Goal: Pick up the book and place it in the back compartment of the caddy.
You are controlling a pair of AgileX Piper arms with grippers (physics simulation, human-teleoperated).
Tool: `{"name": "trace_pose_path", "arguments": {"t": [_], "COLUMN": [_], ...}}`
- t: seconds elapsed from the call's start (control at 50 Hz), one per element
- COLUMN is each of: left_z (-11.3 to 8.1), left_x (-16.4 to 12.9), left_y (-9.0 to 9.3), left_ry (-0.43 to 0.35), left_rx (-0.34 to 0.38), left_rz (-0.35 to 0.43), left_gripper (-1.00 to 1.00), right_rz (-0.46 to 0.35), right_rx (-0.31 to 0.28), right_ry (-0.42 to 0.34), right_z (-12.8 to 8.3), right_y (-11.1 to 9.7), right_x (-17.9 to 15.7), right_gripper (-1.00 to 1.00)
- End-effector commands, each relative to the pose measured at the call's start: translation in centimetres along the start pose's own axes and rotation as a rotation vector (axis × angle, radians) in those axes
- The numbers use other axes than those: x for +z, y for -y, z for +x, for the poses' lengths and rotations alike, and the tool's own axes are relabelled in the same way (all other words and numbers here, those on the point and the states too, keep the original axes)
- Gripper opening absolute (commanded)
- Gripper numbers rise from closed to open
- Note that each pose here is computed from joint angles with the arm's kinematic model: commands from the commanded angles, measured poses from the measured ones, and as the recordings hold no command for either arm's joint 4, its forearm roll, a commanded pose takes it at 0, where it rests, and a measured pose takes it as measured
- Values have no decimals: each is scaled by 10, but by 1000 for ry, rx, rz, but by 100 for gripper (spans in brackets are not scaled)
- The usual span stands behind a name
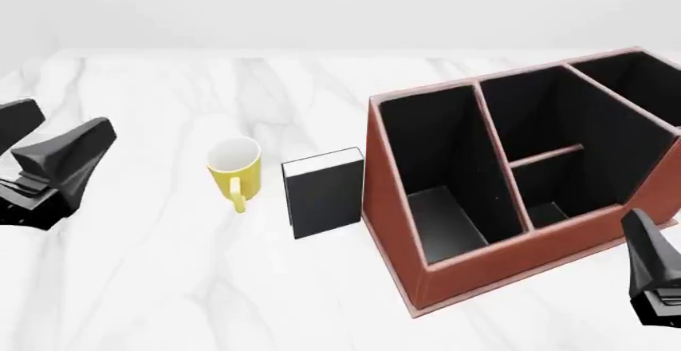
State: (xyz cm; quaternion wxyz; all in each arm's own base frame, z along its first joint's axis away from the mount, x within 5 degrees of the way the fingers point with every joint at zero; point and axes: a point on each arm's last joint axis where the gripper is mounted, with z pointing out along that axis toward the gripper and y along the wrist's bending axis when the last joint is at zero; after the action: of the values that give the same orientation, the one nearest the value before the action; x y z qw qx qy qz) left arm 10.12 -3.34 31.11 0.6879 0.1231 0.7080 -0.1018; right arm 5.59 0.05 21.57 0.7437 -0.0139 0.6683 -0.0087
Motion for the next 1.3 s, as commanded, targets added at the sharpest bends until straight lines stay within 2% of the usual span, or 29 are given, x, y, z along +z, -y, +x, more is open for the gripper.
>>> {"name": "trace_pose_path", "arguments": {"t": [0.02,0.06,0.1,0.14,0.18,0.2,0.22,0.24,0.26,0.28,0.32,0.42,0.48,0.54,0.6,0.62,0.68,0.7,0.72,0.74,0.76,0.86,1.0,1.08,1.14,1.3], "left_z": [-71,-84,-89,-94,-97,-96,-99,-100,-105,-109,-118,-144,-144,-141,-129,-119,-110,-98,-98,-85,-85,-57,-48,-41,-50,-38], "left_x": [49,54,59,60,63,66,68,68,76,83,85,100,113,116,132,134,142,144,144,150,150,157,162,162,161,176], "left_y": [31,40,50,62,65,74,90,90,84,83,93,95,101,106,110,117,120,126,127,130,130,141,148,155,157,158], "left_ry": [-101,-130,-162,-204,-218,-243,-293,-293,-293,-293,-324,-334,-368,-379,-412,-438,-455,-488,-488,-514,-514,-571,-593,-610,-598,-637], "left_rx": [132,163,242,249,259,273,274,274,280,325,322,333,348,350,358,369,365,369,369,366,366,373,375,405,400,434], "left_rz": [214,267,322,386,399,437,509,509,468,458,498,481,487,501,493,515,512,528,528,531,531,550,560,586,592,585], "left_gripper": [100,100,100,100,100,100,100,100,100,100,100,100,100,100,100,100,100,100,100,100,100,100,100,100,100,100], "right_rz": [-2,0,3,6,6,6,4,4,4,6,18,18,20,19,18,17,18,17,17,15,15,13,14,12,14,9], "right_rx": [-3,-2,-3,-1,0,-1,-5,-5,-4,0,9,6,8,5,4,6,6,7,7,6,6,5,3,0,-1,-1], "right_ry": [4,6,11,11,10,10,12,12,13,13,20,19,20,19,19,20,19,19,19,18,18,17,18,22,22,22], "right_z": [0,-1,-1,-1,-1,-1,-1,-1,-1,-1,-2,-2,-2,-2,-2,-2,-2,-2,-2,-2,-2,-1,-2,-2,-2,-2], "right_y": [0,0,0,0,0,0,0,0,0,0,1,1,1,1,1,1,1,1,1,1,1,1,1,1,1,1], "right_x": [0,0,0,0,0,0,0,0,0,0,0,0,0,0,0,0,0,0,0,0,0,0,0,0,0,0], "right_gripper": [100,100,100,100,100,100,100,100,100,100,100,100,100,100,100,100,100,100,100,100,100,100,100,100,100,100]}}
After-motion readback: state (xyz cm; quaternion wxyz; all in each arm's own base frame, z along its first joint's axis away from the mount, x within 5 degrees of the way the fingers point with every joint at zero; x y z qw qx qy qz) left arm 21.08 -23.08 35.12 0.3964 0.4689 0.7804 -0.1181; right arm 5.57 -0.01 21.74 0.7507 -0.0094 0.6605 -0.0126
